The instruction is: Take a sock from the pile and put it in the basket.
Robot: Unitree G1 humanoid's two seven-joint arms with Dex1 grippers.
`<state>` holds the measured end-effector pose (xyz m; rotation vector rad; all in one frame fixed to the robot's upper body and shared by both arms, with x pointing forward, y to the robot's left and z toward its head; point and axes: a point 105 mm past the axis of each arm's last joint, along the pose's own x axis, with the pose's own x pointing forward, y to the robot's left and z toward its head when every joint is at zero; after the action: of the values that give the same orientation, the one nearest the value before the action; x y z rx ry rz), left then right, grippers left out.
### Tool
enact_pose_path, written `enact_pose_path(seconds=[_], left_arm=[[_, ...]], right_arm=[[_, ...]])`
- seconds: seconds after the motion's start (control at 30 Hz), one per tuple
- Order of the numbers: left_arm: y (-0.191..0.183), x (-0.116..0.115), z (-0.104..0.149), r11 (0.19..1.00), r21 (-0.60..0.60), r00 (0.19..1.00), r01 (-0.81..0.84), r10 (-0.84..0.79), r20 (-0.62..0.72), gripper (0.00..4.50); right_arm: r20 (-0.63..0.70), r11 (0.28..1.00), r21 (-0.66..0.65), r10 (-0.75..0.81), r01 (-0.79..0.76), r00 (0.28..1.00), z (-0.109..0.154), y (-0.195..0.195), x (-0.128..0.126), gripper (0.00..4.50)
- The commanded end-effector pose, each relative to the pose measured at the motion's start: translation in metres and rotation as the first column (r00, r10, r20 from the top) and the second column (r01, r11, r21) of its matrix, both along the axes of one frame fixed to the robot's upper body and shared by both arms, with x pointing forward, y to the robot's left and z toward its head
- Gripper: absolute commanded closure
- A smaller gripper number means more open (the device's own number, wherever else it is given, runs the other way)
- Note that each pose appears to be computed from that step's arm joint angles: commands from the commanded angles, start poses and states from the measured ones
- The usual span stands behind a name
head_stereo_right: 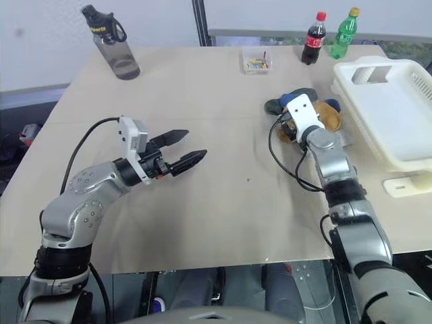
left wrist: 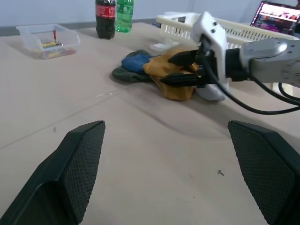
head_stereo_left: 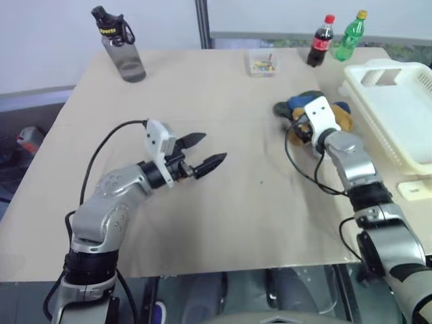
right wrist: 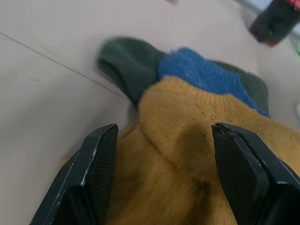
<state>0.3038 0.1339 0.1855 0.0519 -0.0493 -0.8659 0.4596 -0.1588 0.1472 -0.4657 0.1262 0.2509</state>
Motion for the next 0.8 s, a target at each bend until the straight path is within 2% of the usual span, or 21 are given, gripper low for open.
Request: enact_pose_path(seconds=[0.03, 0.07, 0.1, 0.2, 0.3, 0.67, 0.73, 0.8], left_arm=[[0.000, -0.009, 0.011, 1.000, -0.003, 0.999, -0.013, 0.013, 0.048, 0.00], [0.000, -0.010, 0.011, 1.000, -0.004, 0.999, -0.018, 0.018, 0.049, 0.00], [0.001, -0.011, 0.011, 1.000, -0.007, 0.999, -0.022, 0.022, 0.048, 0.00], [0.003, -0.013, 0.010, 0.999, -0.007, 0.998, -0.037, 0.037, 0.046, 0.00], [0.005, -0.013, 0.009, 0.999, -0.005, 0.998, -0.045, 0.046, 0.041, 0.00], [0.005, -0.012, 0.009, 0.999, -0.011, 0.998, -0.037, 0.037, 0.051, 0.00], [0.005, -0.011, 0.009, 0.999, -0.009, 0.998, -0.036, 0.037, 0.052, 0.00], [0.005, -0.011, 0.008, 0.999, -0.011, 0.998, -0.035, 0.035, 0.052, 0.00]], right_arm=[[0.069, 1.000, 0.018, -0.015, 0.014, 0.997, 0.014, 0.000, 0.010, 1.18], [0.068, 0.999, 0.031, -0.019, 0.017, 0.997, 0.014, 0.001, 0.012, 1.18], [0.069, 0.999, 0.040, -0.024, 0.021, 0.997, 0.014, 0.001, 0.013, 1.45], [0.076, 0.998, 0.057, -0.030, 0.026, 0.997, 0.014, 0.003, 0.015, 2.46], [0.090, 0.997, 0.072, -0.018, 0.011, 0.996, 0.018, 0.007, 0.016, 3.77], [0.116, 0.992, 0.127, -0.013, -0.002, 0.993, 0.025, 0.012, 0.016, 3.77], [0.125, 0.990, 0.141, -0.006, -0.012, 0.992, 0.028, 0.013, 0.016, 4.33], [0.129, 0.988, 0.150, 0.001, -0.021, 0.992, 0.030, 0.014, 0.016, 4.46]])
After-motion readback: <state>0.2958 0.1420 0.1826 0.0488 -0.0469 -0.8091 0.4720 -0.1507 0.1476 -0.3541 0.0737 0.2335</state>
